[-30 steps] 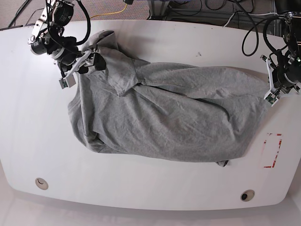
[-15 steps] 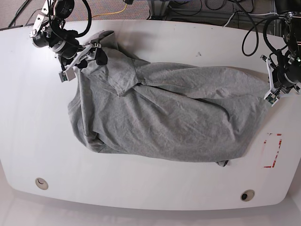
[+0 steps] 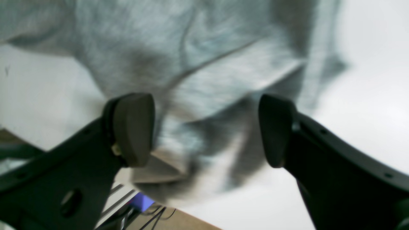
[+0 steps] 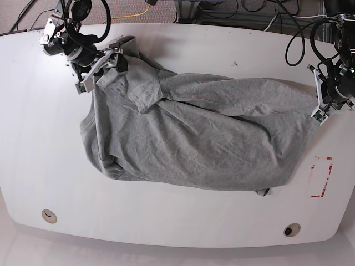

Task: Layout the t-shirt on the table in an organized manner, then fold the t-shirt properly
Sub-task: 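Regrasp the shirt corner with the right gripper near the collar, then drag the shirt corner with the right gripper away from the left gripper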

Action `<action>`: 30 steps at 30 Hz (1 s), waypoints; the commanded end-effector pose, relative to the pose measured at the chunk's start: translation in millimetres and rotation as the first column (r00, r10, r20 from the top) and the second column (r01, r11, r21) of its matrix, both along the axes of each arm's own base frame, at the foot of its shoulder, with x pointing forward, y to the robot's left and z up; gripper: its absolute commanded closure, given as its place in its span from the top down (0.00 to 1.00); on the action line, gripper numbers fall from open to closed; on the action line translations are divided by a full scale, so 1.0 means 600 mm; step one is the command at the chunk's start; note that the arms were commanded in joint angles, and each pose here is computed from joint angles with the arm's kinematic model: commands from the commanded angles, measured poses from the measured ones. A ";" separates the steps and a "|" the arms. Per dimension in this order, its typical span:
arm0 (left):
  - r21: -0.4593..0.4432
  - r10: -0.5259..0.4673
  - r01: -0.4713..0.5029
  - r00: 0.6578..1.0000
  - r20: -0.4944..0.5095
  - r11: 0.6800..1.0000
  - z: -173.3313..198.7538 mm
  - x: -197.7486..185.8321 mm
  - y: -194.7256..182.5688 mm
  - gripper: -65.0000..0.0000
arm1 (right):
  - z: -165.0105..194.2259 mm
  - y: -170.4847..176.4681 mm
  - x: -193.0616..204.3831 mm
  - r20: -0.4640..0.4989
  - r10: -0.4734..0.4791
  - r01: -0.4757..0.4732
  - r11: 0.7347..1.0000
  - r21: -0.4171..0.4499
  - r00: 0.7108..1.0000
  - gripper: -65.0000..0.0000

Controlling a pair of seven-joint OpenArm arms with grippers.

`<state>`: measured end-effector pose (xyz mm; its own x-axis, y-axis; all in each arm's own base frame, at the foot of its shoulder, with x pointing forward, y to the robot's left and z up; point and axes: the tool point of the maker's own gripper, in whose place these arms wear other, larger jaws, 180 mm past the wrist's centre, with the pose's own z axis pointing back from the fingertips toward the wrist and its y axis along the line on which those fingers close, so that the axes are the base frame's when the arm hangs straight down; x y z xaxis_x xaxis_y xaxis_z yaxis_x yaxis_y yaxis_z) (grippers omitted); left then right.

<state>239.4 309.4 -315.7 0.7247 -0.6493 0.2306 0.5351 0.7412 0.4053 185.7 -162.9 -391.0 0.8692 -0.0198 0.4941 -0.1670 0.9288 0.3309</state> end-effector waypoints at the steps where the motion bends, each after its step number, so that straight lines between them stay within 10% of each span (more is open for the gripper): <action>1: 0.025 -0.003 0.003 1.000 0.028 1.000 0.018 0.009 0.009 0.00 | 0.013 0.002 0.011 0.041 0.006 -0.006 1.000 0.002 0.999 0.75; 7: 0.025 -0.003 0.003 1.000 0.028 1.000 0.018 0.009 0.009 0.00 | 0.014 0.008 0.013 0.044 0.014 -0.014 1.000 0.008 0.999 0.68; 17: 0.025 -0.003 0.003 1.000 0.028 1.000 0.018 0.009 0.009 0.00 | 0.016 0.005 0.017 0.050 0.016 -0.016 1.000 0.004 0.999 0.11; 30: 0.025 -0.003 0.003 1.000 0.028 1.000 0.018 0.009 0.009 0.00 | 0.020 0.015 0.011 0.071 0.088 -0.087 0.996 -0.011 0.994 0.00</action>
<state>239.1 309.2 -316.2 0.7257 -0.6483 0.2304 0.5349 0.7422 0.4038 188.0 -155.7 -388.8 0.8538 0.0390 0.5192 -0.2363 0.9176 0.3197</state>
